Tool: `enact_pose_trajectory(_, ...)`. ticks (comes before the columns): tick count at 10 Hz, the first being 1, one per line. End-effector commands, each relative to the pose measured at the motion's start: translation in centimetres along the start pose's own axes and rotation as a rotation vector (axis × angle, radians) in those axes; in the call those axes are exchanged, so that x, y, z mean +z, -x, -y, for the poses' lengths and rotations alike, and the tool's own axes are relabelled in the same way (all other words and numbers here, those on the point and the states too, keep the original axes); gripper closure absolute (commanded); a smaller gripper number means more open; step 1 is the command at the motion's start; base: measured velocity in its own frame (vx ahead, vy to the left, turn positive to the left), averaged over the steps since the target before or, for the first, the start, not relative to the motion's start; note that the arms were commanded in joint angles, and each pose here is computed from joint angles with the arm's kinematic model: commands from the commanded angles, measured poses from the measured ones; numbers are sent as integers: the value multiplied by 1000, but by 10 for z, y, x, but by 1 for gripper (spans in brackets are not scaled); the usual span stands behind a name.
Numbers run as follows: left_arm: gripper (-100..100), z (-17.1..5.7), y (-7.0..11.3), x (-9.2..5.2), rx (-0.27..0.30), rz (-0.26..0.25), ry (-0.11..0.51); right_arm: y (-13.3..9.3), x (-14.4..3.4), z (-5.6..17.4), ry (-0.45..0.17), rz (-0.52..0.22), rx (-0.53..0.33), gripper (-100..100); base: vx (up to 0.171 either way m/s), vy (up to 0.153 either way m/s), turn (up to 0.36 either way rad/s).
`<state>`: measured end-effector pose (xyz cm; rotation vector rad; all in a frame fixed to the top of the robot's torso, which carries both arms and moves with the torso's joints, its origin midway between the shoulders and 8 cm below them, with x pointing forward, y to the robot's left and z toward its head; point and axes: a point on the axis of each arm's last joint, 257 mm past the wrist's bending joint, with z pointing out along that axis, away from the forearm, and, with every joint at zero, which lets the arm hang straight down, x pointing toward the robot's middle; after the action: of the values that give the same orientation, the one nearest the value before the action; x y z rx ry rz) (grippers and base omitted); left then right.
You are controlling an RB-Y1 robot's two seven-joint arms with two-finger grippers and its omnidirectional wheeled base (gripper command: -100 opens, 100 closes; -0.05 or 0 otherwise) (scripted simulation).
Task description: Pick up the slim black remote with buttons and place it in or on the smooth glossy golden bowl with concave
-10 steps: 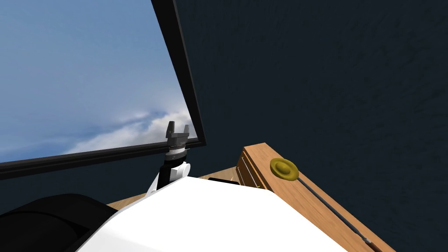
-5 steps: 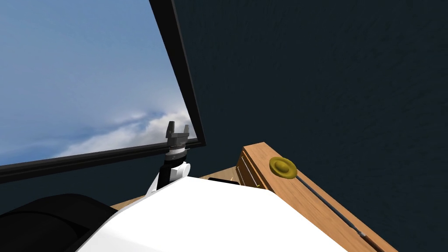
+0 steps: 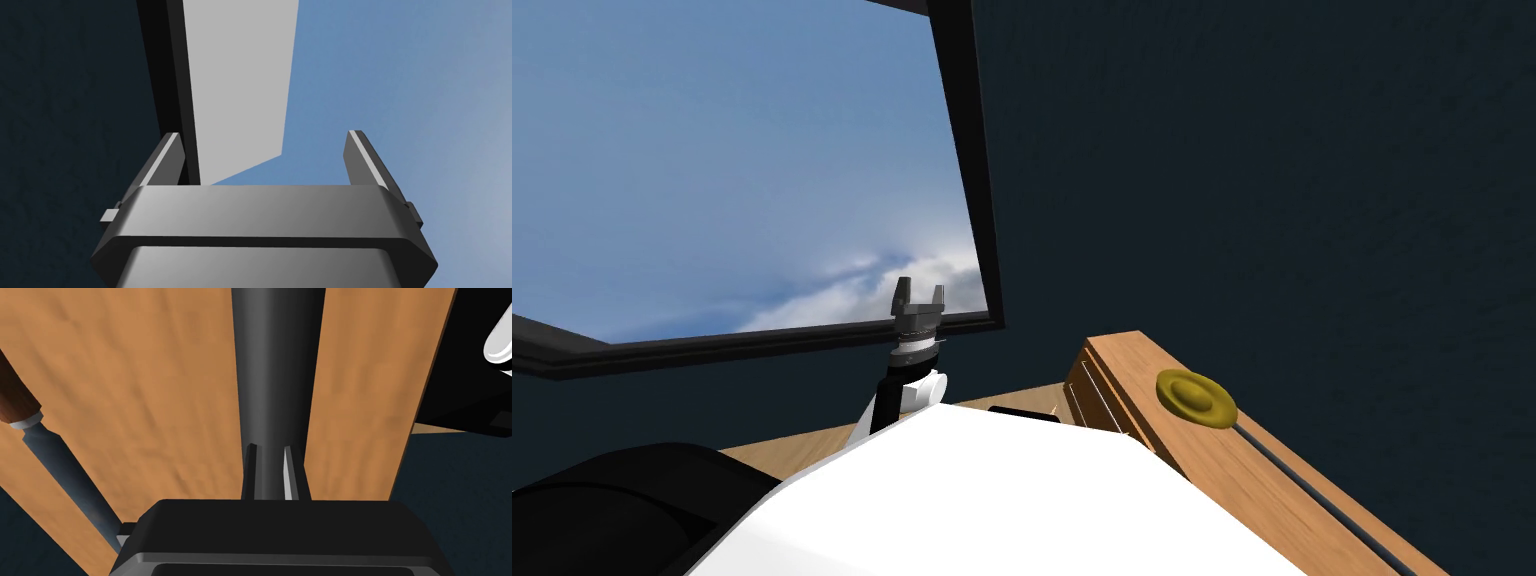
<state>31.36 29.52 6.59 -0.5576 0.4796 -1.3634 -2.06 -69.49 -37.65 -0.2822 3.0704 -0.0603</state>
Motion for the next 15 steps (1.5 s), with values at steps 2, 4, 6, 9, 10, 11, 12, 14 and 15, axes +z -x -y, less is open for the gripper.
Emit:
enact_pose_trajectory(2, 0, 0, 0, 0, 0, 0, 0, 4, -16, 15, -16, 17, 55, 100, -26, 74, 207)
enact_pose_trajectory(4, 0, 0, 0, 0, 0, 0, 0, 5, -27, 22, -21, 26, 95, 100, 0, 34, 199)
enact_pose_trajectory(6, 0, 0, 0, 0, 0, 0, 0, 4, -37, 27, -23, 32, 137, 100, 2, 23, 161)
enact_pose_trajectory(9, 0, 0, 0, 0, 0, 0, 0, -3, -50, 30, -17, 38, 204, 100, 3, 18, 275)
enact_pose_trajectory(10, 0, 0, 0, 0, 0, 0, 0, -11, -57, 30, -9, 38, 251, 100, 8, 0, 384)
enact_pose_trajectory(11, 0, 0, 0, 0, 0, 0, 0, -15, -60, 28, -4, 37, 275, 100, 11, -17, 349)
enact_pose_trajectory(12, 0, 0, 0, 0, 0, 0, 0, -21, -63, 27, 2, 35, 300, 100, 14, -26, 245)
enact_pose_trajectory(14, 0, 0, 0, 0, 0, 0, 0, -33, -69, 22, 15, 29, 349, 100, 5, -35, 253)
enact_pose_trajectory(15, 0, 0, 0, 0, 0, 0, 0, -40, -72, 19, 23, 25, 374, 100, 0, -42, 242)
